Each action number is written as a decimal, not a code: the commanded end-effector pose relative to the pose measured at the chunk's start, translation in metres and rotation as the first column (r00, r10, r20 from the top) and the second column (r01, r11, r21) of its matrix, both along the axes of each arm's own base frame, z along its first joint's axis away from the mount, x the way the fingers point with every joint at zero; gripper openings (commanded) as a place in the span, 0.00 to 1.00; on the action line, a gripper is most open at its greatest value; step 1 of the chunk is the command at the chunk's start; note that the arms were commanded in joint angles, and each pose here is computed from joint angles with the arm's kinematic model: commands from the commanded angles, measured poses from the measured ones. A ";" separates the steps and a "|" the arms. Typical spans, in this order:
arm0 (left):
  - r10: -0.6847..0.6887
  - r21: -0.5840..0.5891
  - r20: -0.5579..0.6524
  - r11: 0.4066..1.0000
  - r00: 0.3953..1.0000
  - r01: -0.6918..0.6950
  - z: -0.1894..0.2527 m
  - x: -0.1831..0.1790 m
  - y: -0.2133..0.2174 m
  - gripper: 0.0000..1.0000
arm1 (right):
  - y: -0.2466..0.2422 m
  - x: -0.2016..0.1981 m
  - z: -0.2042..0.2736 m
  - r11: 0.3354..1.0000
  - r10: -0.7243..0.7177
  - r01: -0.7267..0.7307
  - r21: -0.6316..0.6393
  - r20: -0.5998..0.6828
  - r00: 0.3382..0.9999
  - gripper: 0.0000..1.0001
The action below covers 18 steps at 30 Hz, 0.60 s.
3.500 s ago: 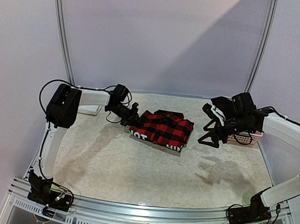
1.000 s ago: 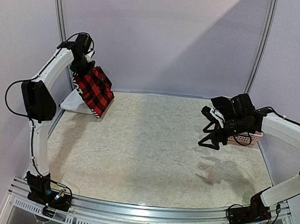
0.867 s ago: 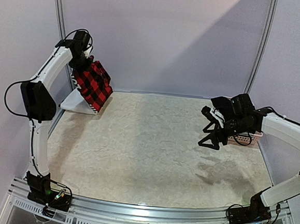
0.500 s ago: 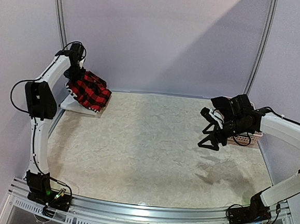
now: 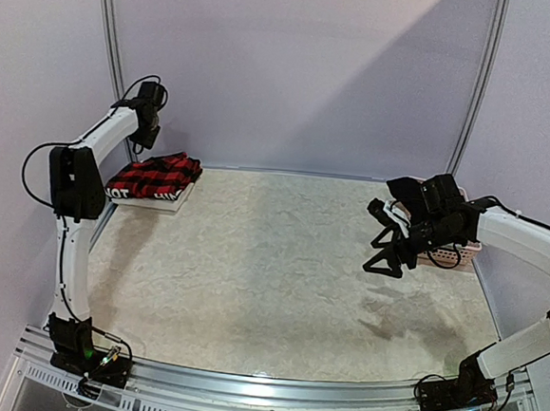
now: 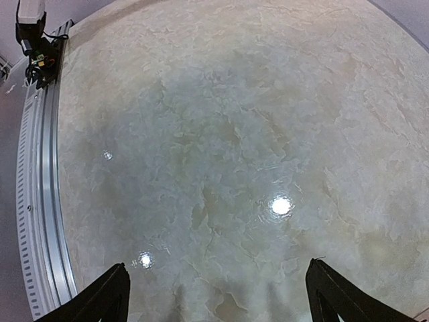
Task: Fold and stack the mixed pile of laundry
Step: Reset both arms
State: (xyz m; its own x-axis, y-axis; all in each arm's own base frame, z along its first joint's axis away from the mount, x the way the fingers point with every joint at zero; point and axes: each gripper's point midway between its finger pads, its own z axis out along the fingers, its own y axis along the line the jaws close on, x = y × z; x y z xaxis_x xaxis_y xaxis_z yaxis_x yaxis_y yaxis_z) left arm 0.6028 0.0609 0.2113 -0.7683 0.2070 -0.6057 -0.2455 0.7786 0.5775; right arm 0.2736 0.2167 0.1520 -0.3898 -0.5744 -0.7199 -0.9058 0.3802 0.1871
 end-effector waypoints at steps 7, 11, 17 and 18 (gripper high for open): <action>-0.426 -0.127 0.114 0.890 0.898 0.438 0.056 -0.119 -0.235 0.85 | -0.012 0.012 0.007 0.995 -0.089 0.092 -0.033 0.097 0.991 0.98; -0.514 -0.341 0.119 0.782 0.849 0.521 0.013 -0.173 -0.271 1.00 | -0.028 0.035 0.015 0.972 -0.213 0.228 -0.055 0.203 0.956 0.99; -0.614 -0.332 0.270 0.664 0.742 0.670 0.002 -0.218 -0.286 0.99 | -0.066 0.067 0.042 0.884 -0.442 0.467 -0.004 0.319 0.839 0.99; -0.626 -0.294 0.300 0.657 0.720 0.694 0.004 -0.223 -0.286 0.99 | -0.076 0.073 0.044 0.862 -0.478 0.507 -0.004 0.326 0.815 0.99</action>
State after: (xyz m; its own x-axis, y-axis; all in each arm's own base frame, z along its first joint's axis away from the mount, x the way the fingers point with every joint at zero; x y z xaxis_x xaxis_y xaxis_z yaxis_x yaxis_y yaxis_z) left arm 0.3912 -0.2008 0.2057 -0.5504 0.3895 -0.7385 0.2972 0.9180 0.2627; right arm 0.3131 0.1784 0.1739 -0.3766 -0.5223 -0.7651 -0.7778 0.6268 -0.0451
